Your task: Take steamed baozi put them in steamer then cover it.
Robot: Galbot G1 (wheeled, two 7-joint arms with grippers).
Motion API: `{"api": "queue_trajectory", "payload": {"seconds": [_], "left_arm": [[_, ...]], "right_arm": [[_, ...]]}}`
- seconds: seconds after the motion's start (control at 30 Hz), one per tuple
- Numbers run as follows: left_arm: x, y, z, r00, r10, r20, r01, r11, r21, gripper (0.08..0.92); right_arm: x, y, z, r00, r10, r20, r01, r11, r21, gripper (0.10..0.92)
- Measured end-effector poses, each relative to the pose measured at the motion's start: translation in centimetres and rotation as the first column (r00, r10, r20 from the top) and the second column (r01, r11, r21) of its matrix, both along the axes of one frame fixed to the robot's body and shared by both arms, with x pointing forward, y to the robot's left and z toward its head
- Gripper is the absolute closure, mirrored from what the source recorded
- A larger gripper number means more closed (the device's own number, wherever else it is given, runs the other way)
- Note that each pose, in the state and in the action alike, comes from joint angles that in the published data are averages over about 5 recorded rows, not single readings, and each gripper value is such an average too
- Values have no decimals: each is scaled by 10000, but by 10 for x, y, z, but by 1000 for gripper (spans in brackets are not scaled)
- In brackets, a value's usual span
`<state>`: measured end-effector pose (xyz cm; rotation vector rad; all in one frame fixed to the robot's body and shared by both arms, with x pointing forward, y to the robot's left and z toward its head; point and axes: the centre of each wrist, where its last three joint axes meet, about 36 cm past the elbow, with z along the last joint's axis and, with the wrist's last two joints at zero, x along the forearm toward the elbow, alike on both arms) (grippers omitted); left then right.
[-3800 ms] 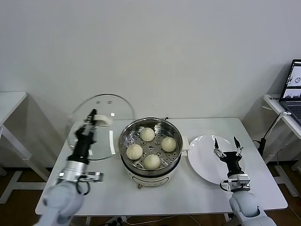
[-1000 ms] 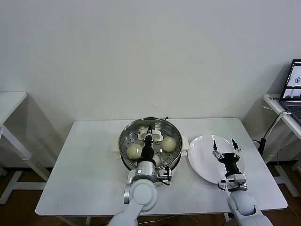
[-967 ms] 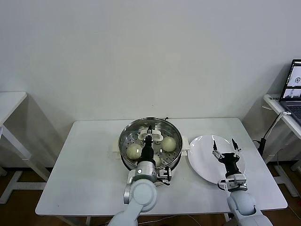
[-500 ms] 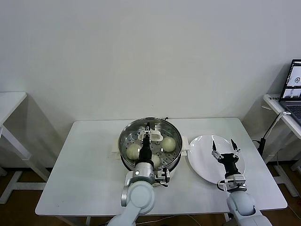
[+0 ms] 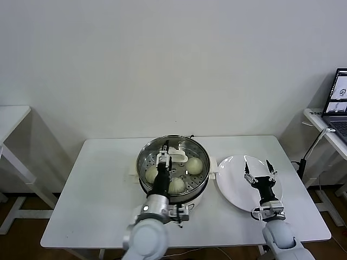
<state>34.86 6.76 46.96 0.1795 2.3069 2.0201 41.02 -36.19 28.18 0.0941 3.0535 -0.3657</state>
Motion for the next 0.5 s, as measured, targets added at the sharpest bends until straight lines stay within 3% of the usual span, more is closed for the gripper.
{"api": "queue_trajectory", "payload": {"seconds": [0.27,0.5], "left_arm": [[5,70,19,9999,-27,110,56,9605,-2782,177],[20,148,-4,9999,52,-138,-122,8180,-5751,177]], "right_arm": [[-9,5,11,9999,50,-145,-38,9964,844,200],[-19,11,20,9996,131,-235,-88,9847,1742,200]]}}
